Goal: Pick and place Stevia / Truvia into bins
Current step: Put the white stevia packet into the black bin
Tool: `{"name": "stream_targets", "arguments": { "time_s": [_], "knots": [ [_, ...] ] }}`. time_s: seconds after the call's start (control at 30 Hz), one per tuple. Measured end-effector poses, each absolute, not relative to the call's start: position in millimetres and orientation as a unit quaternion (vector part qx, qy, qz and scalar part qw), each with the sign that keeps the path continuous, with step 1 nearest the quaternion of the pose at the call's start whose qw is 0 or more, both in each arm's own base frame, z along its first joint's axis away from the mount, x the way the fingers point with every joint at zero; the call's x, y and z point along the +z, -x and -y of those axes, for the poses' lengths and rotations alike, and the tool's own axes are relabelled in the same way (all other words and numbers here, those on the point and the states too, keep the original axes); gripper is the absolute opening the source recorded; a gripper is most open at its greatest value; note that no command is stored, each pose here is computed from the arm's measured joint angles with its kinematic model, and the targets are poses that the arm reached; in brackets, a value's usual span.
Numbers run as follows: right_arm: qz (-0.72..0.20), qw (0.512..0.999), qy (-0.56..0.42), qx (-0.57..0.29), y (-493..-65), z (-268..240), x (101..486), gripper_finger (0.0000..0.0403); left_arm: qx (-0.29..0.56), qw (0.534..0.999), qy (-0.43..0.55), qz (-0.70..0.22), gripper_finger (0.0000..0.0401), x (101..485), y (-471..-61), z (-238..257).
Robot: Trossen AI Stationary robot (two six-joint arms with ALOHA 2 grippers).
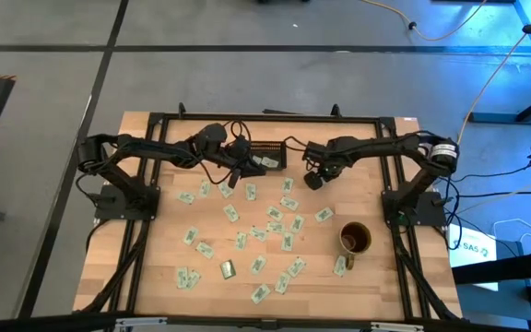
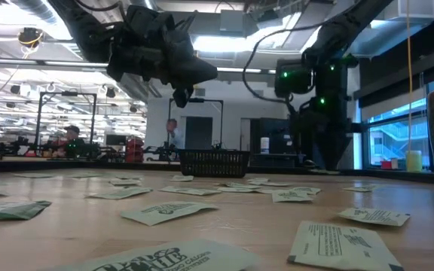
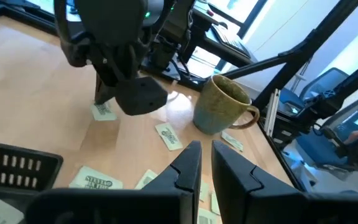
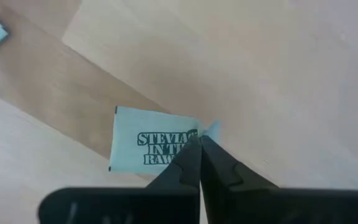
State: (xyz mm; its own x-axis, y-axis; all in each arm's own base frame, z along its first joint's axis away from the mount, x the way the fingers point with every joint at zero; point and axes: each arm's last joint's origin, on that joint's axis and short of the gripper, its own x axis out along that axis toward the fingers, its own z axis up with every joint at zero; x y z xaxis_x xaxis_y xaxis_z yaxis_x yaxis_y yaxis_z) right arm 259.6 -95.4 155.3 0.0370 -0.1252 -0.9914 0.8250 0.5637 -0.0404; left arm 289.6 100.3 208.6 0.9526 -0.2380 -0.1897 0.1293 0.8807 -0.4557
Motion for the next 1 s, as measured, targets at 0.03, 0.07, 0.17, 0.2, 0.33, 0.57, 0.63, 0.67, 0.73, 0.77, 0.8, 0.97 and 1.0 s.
{"name": "stream_targets", "arguments": {
  "time_s": [0.03, 0.07, 0.17, 0.2, 0.33, 0.57, 0.63, 0.67, 0.73, 0.77, 0.8, 0.97, 1.0],
  "knots": [
    [-0.593, 0.656, -0.294, -0.362, -259, 95, 156, 0.0001, -0.095, 0.962, 0.224, -0.121, 0.0031, 209, -289, -100],
    [-0.593, 0.656, -0.294, -0.362, -258, 95, 157, 0.0001, -0.095, 0.962, 0.224, -0.121, 0.0031, 209, -289, -100],
    [-0.579, 0.669, -0.298, -0.359, -258, 95, 165, 0.0000, -0.096, 0.962, 0.227, -0.120, 0.0031, 209, -289, -100],
    [-0.575, 0.673, -0.299, -0.356, -259, 95, 168, 0.0000, -0.096, 0.961, 0.229, -0.122, 0.0031, 209, -289, -100],
    [-0.530, 0.723, -0.290, -0.336, -271, 99, 199, 0.0000, -0.118, 0.957, 0.233, -0.126, 0.0031, 209, -288, -101],
    [-0.435, 0.836, -0.206, -0.266, -309, 110, 268, 0.0000, -0.156, 0.942, 0.258, -0.148, 0.0031, 207, -278, -111],
    [-0.416, 0.852, -0.188, -0.256, -317, 113, 281, 0.0000, -0.161, 0.940, 0.261, -0.152, 0.0031, 207, -278, -111],
    [-0.405, 0.860, -0.182, -0.253, -321, 114, 287, 0.0000, -0.161, 0.940, 0.261, -0.152, 0.0031, 207, -278, -111],
    [-0.394, 0.868, -0.171, -0.248, -327, 117, 293, 0.0000, -0.161, 0.939, 0.262, -0.153, 0.0031, 207, -278, -111],
    [-0.393, 0.870, -0.166, -0.246, -329, 117, 294, 0.0000, -0.160, 0.938, 0.267, -0.155, 0.0031, 206, -278, -111],
    [-0.395, 0.870, -0.164, -0.245, -332, 118, 294, 0.0000, -0.162, 0.933, 0.279, -0.158, 0.0031, 206, -278, -111],
    [-0.410, 0.866, -0.164, -0.234, -345, 118, 277, 0.0000, -0.164, 0.923, 0.306, -0.163, 0.0031, 206, -278, -110],
    [-0.413, 0.865, -0.164, -0.231, -348, 118, 273, 0.0000, -0.165, 0.927, 0.298, -0.159, 0.0031, 207, -278, -110]
  ]
}}
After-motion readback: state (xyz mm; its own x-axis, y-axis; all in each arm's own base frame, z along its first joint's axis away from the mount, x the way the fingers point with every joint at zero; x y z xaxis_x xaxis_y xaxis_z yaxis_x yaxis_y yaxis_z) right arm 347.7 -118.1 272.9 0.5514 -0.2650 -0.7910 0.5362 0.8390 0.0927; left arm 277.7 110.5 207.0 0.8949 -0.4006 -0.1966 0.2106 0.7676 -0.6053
